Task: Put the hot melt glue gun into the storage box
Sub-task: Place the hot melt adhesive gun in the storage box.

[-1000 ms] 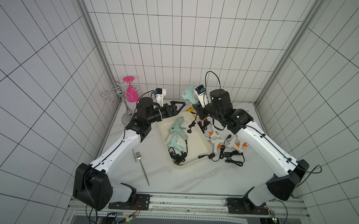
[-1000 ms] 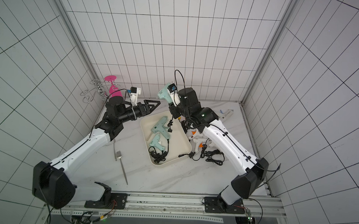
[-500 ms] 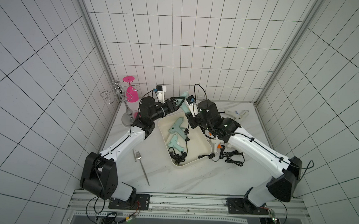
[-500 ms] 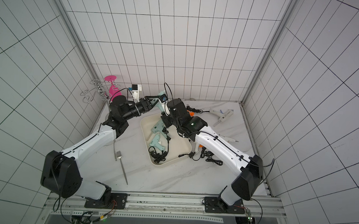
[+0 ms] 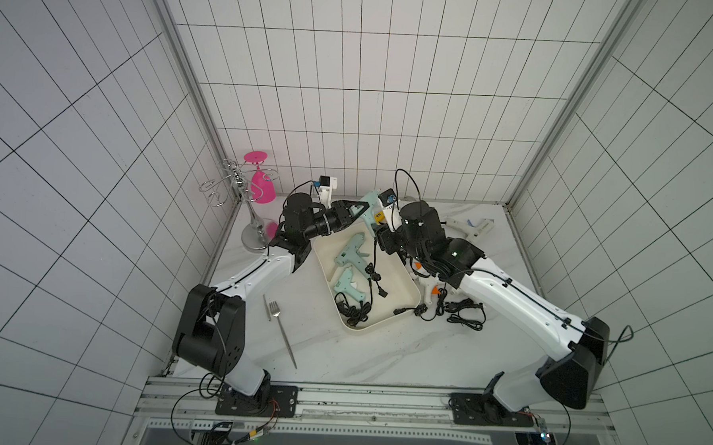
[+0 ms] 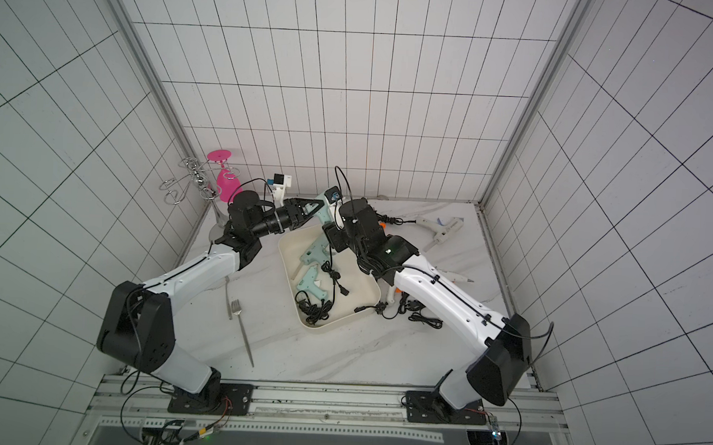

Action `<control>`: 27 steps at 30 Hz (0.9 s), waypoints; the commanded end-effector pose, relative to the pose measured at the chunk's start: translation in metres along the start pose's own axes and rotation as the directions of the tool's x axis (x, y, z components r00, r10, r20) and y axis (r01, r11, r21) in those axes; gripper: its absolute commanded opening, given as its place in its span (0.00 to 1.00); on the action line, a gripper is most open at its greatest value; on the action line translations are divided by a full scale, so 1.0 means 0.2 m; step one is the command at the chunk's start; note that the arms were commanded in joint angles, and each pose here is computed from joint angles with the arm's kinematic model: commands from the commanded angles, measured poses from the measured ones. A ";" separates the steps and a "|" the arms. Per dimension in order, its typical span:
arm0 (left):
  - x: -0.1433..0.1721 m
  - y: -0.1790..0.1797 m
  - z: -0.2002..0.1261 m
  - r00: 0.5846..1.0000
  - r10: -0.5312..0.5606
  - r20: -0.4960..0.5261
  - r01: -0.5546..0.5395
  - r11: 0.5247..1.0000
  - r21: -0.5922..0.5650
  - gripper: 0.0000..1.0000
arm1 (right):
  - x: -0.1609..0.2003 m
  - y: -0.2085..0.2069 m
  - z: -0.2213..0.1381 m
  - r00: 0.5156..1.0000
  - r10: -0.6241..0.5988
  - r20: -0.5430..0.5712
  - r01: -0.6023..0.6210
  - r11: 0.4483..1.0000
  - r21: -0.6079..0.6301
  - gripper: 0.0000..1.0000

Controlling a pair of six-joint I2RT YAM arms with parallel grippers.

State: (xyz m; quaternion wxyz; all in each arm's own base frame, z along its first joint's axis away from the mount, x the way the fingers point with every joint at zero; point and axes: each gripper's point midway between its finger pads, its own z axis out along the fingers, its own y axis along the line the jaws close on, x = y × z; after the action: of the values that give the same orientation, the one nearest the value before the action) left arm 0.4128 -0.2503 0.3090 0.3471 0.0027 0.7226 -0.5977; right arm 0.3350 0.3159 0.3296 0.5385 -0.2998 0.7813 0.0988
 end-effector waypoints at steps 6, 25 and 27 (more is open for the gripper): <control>0.27 0.43 -0.01 0.974 -0.131 -0.184 0.101 0.981 -0.163 0.07 | 0.22 -0.52 -0.14 0.986 0.159 -0.041 -0.148 0.970 0.190 0.70; 0.53 1.12 -0.06 0.958 -0.185 -0.220 0.059 0.875 -0.480 0.23 | 0.69 -0.55 0.10 0.944 0.163 -0.288 -0.099 0.969 0.225 0.69; 0.54 1.14 -0.11 0.960 -0.178 -0.218 0.039 0.850 -0.526 0.37 | 0.72 -0.56 0.11 0.939 0.164 -0.302 -0.095 0.968 0.231 0.69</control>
State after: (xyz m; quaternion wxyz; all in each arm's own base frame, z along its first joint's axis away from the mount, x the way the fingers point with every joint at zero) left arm 0.4173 -0.2279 0.0718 0.1948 -0.0516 0.8691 -0.4516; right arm 0.3820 0.1951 0.2312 0.4470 -0.1979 0.8721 0.0205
